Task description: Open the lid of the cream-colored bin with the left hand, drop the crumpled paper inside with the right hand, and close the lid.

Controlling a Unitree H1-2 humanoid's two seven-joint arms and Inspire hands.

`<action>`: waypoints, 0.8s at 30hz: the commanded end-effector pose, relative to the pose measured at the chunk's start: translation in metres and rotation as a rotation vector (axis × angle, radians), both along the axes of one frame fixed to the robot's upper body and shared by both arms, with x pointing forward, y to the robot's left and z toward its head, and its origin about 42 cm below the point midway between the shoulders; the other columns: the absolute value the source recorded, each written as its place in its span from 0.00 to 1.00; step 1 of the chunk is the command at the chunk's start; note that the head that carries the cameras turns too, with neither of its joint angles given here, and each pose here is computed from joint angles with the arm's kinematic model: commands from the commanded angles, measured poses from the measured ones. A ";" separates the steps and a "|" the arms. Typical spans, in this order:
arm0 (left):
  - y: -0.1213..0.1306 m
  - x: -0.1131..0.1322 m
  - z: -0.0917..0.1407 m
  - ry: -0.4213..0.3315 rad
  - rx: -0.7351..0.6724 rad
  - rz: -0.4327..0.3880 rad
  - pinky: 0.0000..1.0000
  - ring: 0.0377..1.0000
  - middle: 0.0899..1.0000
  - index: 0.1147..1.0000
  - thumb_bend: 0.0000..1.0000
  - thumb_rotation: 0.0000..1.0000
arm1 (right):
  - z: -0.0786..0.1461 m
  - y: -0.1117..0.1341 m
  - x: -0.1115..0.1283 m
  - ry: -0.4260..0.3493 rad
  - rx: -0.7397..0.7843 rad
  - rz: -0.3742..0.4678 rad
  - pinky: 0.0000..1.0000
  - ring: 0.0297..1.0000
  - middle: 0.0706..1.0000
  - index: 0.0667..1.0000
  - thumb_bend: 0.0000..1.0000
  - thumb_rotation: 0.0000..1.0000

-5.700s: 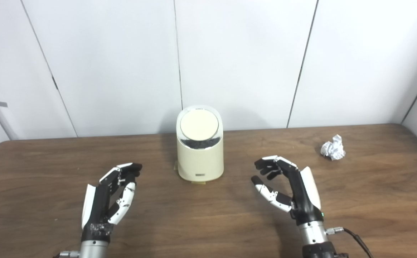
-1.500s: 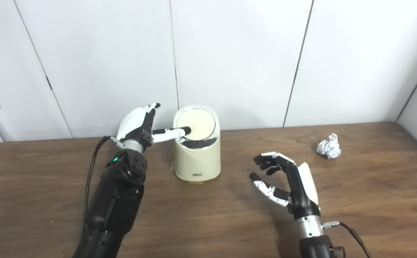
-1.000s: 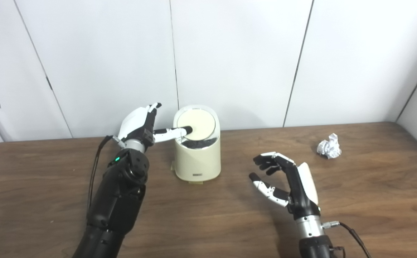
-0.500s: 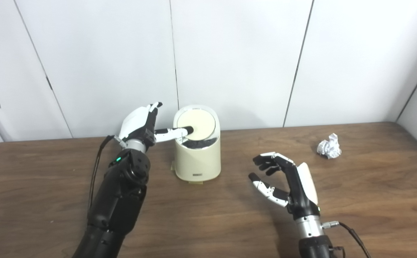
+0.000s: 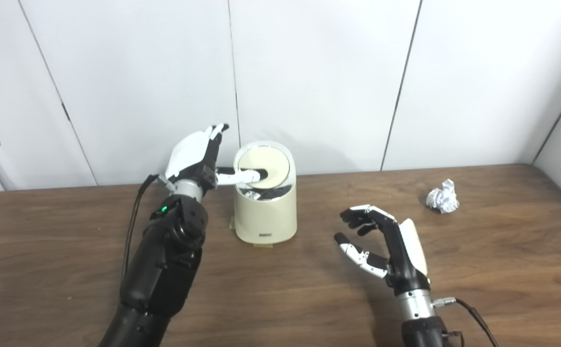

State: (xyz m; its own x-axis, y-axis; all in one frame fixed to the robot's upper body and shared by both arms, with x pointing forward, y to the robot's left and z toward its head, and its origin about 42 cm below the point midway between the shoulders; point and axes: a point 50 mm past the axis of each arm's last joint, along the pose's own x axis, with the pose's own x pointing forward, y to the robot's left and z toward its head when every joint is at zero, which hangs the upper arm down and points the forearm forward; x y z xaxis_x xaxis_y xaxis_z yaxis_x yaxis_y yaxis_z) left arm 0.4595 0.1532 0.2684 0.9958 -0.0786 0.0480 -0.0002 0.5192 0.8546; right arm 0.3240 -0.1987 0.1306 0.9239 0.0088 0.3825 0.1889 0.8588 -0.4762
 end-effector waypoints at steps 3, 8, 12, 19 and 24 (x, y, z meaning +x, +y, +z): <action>-0.007 0.002 0.036 -0.153 0.049 0.004 1.00 1.00 1.00 1.00 0.97 0.50 | -0.024 0.002 -0.007 0.076 -0.018 -0.008 0.49 0.57 0.58 0.57 0.25 0.32; -0.009 0.000 0.035 -0.208 0.119 0.009 1.00 1.00 1.00 1.00 0.97 0.46 | -0.023 0.003 -0.007 0.080 -0.013 -0.008 0.49 0.58 0.59 0.57 0.26 0.31; -0.008 0.001 0.032 -0.237 0.173 0.020 1.00 1.00 1.00 1.00 0.98 0.42 | -0.024 0.003 -0.007 0.080 -0.010 -0.008 0.49 0.58 0.59 0.57 0.25 0.29; -0.005 0.007 0.027 -0.261 0.254 0.045 1.00 1.00 1.00 1.00 0.99 0.37 | -0.023 0.005 -0.008 0.079 -0.010 -0.002 0.49 0.58 0.59 0.57 0.25 0.30; -0.003 0.012 0.024 -0.263 0.268 0.062 1.00 1.00 1.00 1.00 0.87 0.39 | -0.023 0.006 -0.008 0.083 -0.005 0.000 0.49 0.58 0.59 0.57 0.25 0.31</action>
State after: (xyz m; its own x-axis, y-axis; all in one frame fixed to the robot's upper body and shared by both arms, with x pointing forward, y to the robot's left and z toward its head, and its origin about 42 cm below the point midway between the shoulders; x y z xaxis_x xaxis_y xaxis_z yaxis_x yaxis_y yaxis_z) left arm 0.4609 0.1530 0.2593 0.9814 -0.0594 0.1823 -0.1568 0.2985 0.9414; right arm 0.3243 -0.1982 0.1294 0.9312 0.0052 0.3645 0.1846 0.8554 -0.4839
